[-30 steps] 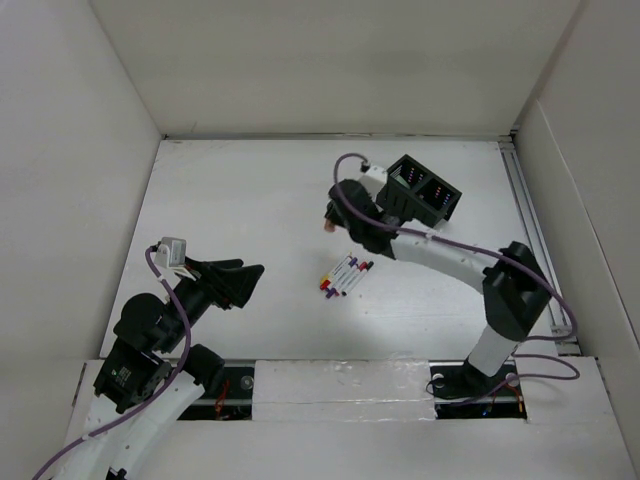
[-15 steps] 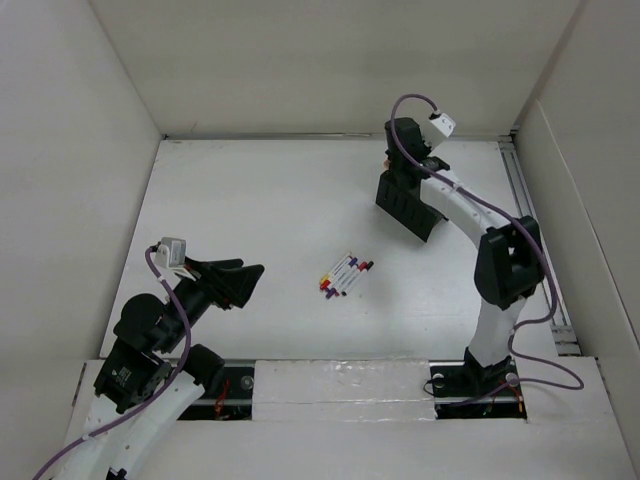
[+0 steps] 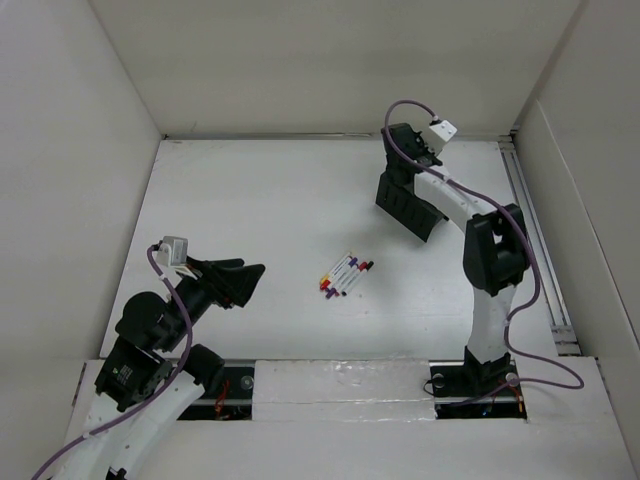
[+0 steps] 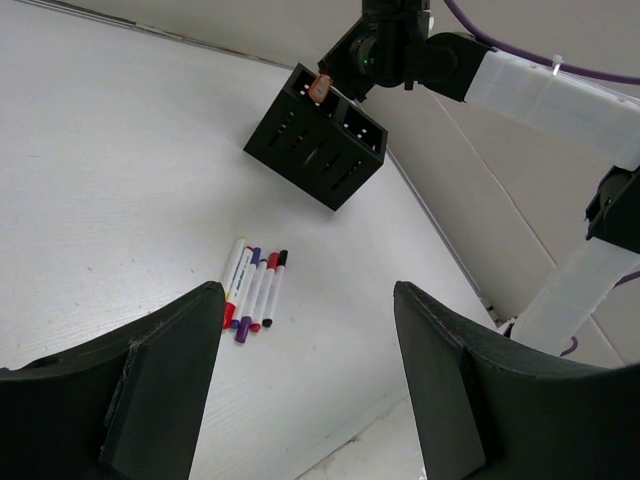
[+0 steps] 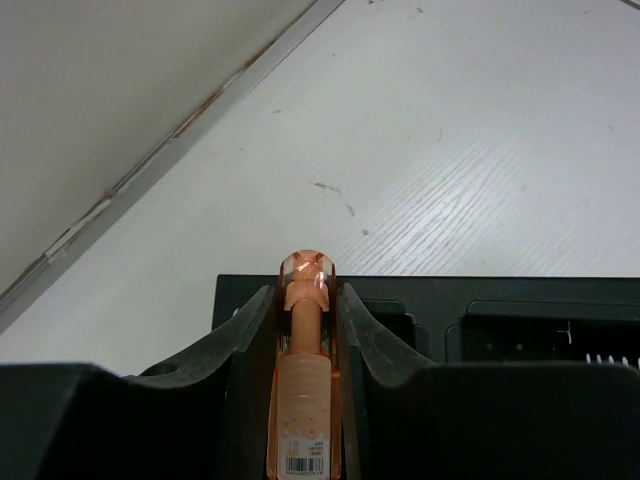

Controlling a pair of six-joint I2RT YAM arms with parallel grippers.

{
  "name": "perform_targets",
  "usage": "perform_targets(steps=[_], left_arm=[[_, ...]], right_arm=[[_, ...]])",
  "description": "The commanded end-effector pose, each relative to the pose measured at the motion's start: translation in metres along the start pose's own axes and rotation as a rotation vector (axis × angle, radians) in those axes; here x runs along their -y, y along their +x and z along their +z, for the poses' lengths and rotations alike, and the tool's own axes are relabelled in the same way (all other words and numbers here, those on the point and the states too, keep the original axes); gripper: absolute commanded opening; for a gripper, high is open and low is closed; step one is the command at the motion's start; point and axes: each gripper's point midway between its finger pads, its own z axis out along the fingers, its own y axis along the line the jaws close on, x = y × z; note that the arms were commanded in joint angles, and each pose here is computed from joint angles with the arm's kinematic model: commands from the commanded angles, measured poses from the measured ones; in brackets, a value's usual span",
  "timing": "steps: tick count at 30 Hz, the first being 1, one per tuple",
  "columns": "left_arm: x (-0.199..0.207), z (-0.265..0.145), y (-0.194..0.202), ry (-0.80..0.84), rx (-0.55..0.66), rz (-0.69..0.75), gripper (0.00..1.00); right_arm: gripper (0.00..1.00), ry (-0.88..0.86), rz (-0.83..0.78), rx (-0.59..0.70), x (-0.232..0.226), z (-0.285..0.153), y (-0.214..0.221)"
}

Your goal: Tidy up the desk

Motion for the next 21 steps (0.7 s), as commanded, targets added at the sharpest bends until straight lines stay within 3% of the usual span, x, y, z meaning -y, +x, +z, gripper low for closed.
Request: perform_targets(steps=[1,3,5,8,13,15,16,18,19,21], left_arm=[[0.006,0.004,-0.004,0.031,0.011,0.005,0.65],[0.006,0.005,-0.003,0.031,0.012,0.004,0.65],[0.006,0.005,-0.002,0.028,0.002,0.005,0.65],[0.005,0.006,-0.002,0.024,0.004,0.003,0.65],[0.005,0.005,-0.003,0.023,0.005,0.002,0.65],[0.005,0.004,-0.004,0.022,0.013,0.002,0.65],[0.005,0.003,-0.004,0.025,0.016,0.002,0.65],[0.007,0.002,-0.006,0.03,0.024,0.001,0.65],[0.006,0.001,-0.006,0.028,0.026,-0.001,0.65],[0.007,0.0,-0.007,0.034,0.035,0.0,0.65]], right_arm=[[0.26,0.022,0.043,0.033,0.009,-0.006,-0.02],[0.35,0.012,0.045,0.024,0.009,-0.006,-0.018],[0.52,-0.02,0.051,-0.013,0.005,-0.009,-0.013],[0.59,-0.04,0.063,-0.015,0.001,-0.018,-0.017],[0.6,-0.156,0.123,-0.029,-0.015,-0.066,-0.024],[0.57,-0.226,0.145,-0.05,-0.011,-0.095,-0.023],[0.5,-0.299,0.169,-0.059,-0.021,-0.119,-0.018],[0.31,-0.375,0.167,-0.098,-0.01,-0.149,0.0],[0.11,-0.431,0.182,-0.11,-0.014,-0.163,0.006],[0.0,-0.533,0.109,-0.194,-0.005,-0.199,0.047]])
